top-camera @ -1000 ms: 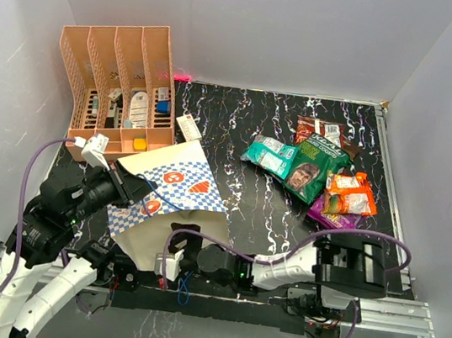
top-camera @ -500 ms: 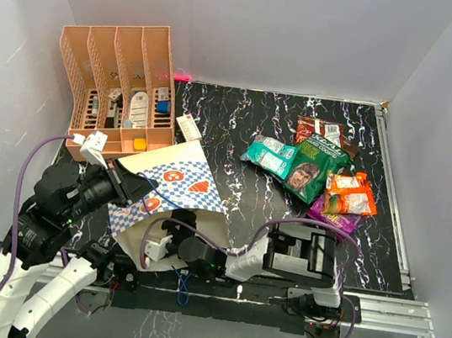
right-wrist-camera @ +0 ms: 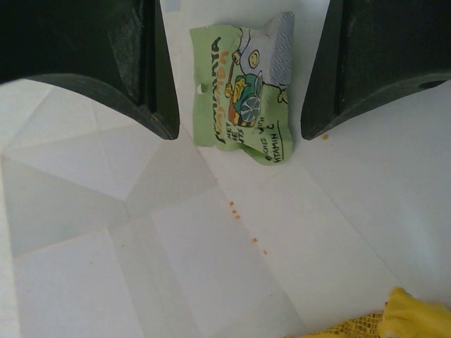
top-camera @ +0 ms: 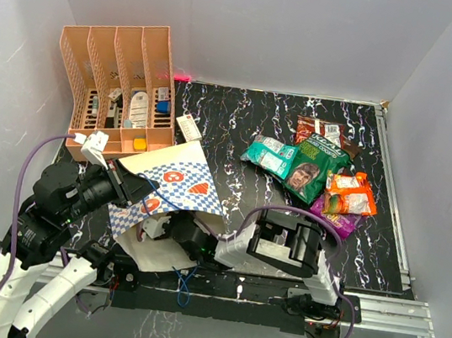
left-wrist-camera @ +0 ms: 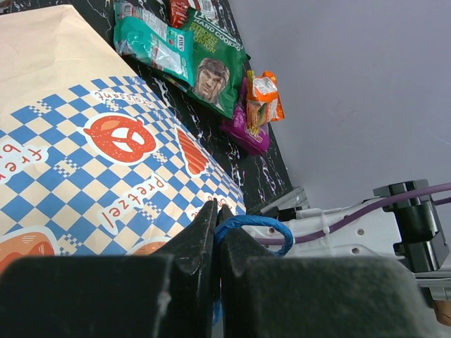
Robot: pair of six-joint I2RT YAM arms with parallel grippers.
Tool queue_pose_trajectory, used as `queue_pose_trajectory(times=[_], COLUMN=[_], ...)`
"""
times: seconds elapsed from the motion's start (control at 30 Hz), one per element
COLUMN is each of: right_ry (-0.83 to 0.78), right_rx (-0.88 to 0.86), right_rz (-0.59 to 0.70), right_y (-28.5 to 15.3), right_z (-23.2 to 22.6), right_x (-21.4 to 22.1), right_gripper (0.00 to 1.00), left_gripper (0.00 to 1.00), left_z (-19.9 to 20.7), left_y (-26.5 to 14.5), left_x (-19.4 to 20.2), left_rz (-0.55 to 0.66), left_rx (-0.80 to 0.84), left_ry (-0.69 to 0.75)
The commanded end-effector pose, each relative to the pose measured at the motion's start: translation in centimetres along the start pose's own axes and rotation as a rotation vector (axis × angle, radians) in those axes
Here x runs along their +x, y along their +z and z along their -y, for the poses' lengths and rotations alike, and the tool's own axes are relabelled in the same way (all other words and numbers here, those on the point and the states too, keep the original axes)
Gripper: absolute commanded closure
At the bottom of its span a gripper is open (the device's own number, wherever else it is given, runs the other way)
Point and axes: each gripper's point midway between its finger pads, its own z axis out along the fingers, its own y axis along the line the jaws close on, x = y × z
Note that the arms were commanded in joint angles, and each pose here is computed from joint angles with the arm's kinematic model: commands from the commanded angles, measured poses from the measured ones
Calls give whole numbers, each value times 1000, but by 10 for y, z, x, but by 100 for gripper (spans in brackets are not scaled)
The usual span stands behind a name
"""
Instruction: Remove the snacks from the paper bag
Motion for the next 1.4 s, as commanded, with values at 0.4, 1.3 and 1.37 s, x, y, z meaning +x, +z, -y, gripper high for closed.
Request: queue_pose_trajectory(times=[0.4, 1.3, 1.37], right_ry=[84, 138, 155], right_rx=[168, 142, 136], right_rz=[-157, -87, -68], right_y=[27, 16, 9], right_z=[41, 64, 64], right_x=[33, 2, -4], right_gripper=[28, 93, 93], left_gripper=[100, 100, 100], left_z=[7, 7, 6], left_y=[-10, -14, -14], left_x=[-6, -9, -9], left_rz=[20, 41, 41], left_rx=[6, -4, -8], left_ry=[30, 14, 13])
